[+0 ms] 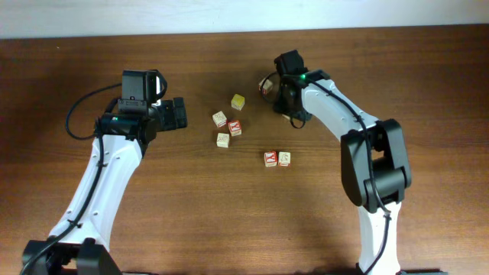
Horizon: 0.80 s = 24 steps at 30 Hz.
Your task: Rotate 3 blocks
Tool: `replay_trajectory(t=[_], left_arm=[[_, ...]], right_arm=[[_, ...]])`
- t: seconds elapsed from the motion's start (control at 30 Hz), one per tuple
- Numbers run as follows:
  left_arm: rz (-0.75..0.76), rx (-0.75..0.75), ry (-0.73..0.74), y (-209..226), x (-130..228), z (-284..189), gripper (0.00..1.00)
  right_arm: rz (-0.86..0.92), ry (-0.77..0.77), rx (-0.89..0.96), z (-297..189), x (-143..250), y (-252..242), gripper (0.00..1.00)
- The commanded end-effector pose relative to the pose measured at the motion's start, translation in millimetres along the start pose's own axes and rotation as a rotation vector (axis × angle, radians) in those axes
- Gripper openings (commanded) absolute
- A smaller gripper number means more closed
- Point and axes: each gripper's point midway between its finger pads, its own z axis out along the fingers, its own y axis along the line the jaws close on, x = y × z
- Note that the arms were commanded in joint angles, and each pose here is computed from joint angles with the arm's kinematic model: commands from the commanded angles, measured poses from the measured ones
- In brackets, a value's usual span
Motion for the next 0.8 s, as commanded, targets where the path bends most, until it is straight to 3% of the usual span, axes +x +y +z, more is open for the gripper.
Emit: replay_trajectory(t=[0.0, 0.2, 0.43, 0.57, 0.77], left_arm=[[-0.014, -0.005, -0.015, 0.2, -6.3, -1.9, 0.99], [-0.014, -0.005, -0.015, 0.2, -6.3, -1.9, 0.99], [-0.014, -0.005, -0.015, 0.2, -6.3, -1.9, 0.99], [-0.014, -0.005, -0.015, 0.2, -6.3, -1.9, 0.99], [-0.014, -0.004, -0.015, 0.2, -6.2, -1.9, 0.99]], right_arm=[[0.008, 0.001, 0.032, 7.7, 2.2, -7.5, 0.40], [-0.148, 0.026, 0.004, -7.2, 3.7, -3.7, 0.30], [-0.389, 0.136, -0.137, -128.8, 21.3, 2.4, 0.28], [-0.393, 0.299, -0.065, -130.5, 59.0, -24.0, 0.30], [-0.330, 0.429, 0.020, -89.3, 104.5, -54.4, 0.30]])
